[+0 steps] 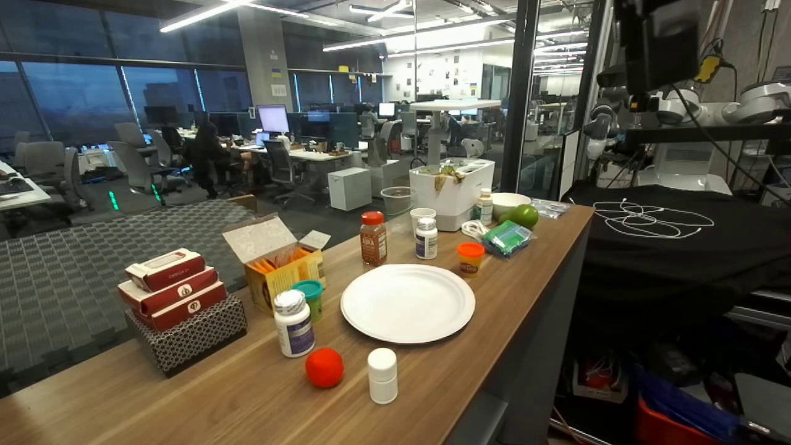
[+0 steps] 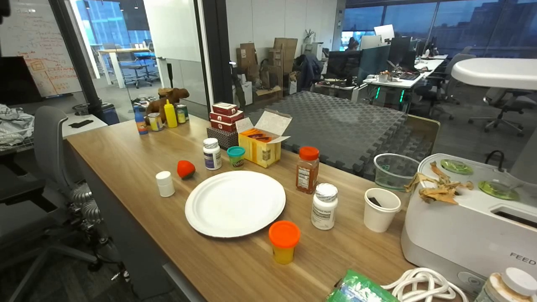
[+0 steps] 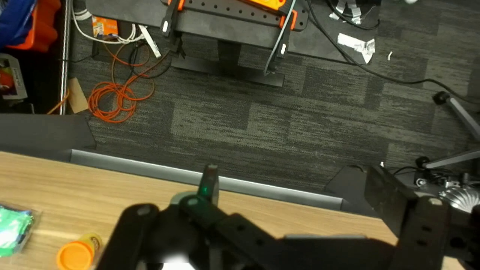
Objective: Put the bottles and red plushy on the plate
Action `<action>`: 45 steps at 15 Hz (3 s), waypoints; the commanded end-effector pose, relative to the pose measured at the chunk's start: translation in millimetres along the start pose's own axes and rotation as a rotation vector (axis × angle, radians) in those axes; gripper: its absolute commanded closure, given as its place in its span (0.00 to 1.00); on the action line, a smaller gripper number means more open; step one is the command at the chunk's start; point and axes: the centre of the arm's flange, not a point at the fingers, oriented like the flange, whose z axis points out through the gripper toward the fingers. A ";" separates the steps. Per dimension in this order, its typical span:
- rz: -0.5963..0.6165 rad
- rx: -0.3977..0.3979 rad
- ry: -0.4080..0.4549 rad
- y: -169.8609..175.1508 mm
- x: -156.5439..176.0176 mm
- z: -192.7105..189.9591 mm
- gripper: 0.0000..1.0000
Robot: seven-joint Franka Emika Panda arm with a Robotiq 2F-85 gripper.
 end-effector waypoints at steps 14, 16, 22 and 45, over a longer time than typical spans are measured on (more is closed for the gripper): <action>-0.076 0.034 0.224 -89.7 148.7 146.4 0.00; -0.043 0.013 0.262 -87.1 156.2 156.4 0.00; 0.001 -0.037 0.285 -71.4 173.8 170.5 0.00; 0.029 -0.002 0.179 -42.7 216.8 219.3 0.00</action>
